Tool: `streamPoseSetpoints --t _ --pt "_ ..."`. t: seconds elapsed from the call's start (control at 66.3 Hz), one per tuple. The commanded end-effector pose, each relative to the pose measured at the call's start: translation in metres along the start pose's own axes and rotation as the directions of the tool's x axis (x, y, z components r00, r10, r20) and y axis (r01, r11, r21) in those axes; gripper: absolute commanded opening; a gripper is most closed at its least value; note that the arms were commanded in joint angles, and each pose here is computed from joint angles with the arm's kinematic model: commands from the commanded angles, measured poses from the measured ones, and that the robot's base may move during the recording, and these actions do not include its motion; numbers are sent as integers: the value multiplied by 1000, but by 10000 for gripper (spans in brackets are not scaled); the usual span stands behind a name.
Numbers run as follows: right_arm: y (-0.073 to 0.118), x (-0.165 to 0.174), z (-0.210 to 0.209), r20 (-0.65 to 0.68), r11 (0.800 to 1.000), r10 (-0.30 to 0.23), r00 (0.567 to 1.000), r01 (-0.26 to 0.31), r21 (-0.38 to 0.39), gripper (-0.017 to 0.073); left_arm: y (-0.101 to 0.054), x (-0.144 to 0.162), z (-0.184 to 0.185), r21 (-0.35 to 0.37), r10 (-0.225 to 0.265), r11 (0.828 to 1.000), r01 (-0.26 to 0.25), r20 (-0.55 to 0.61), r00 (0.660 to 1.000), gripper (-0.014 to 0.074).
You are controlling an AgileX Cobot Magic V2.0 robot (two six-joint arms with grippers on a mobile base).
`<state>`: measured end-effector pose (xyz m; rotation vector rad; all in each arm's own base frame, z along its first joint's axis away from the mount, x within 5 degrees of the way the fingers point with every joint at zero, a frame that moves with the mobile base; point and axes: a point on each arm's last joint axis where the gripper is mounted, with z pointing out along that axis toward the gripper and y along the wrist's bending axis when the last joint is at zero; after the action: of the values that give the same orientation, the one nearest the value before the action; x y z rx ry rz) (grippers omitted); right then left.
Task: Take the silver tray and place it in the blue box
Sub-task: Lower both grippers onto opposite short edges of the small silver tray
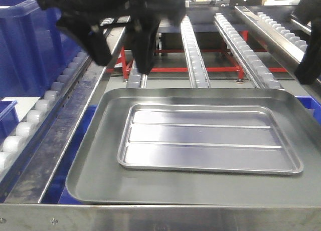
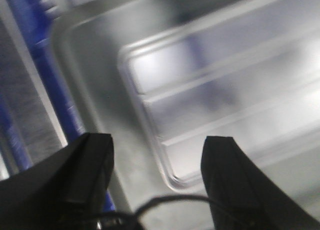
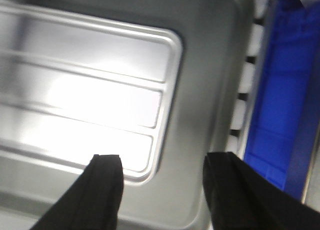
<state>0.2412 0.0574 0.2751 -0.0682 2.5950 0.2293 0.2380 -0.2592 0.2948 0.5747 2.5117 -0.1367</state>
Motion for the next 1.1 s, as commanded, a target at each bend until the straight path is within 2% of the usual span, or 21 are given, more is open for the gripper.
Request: streamPoseSetpoints --t 0.0,0.09,0.166,0.226,0.362,0.709,1.085 --pt "-1 -20 -4 77 1000 16 997 -16 -1 469 4 -17 -7 -7 -103 995 103 58 993 305" --pt "-1 -26 7 57 1000 17 998 -18 3 469 9 -18 12 -1 -169 986 169 -2 986 305" --pt "-1 -31 17 45 1000 20 999 -20 5 469 17 -19 25 15 -247 969 248 -47 968 305" --pt "-1 -32 23 38 1000 21 999 -21 7 469 21 -21 31 31 -273 961 275 -56 960 305" --pt "-2 -33 43 6 999 34 999 -34 8 469 27 -24 40 28 -287 957 288 -46 957 305" --pt "-4 -31 77 -46 998 56 997 -56 14 469 20 -17 74 20 -299 953 303 -112 948 305" --pt "-4 -30 95 -65 998 55 996 -54 18 469 16 -14 91 22 -307 950 312 -136 942 305"
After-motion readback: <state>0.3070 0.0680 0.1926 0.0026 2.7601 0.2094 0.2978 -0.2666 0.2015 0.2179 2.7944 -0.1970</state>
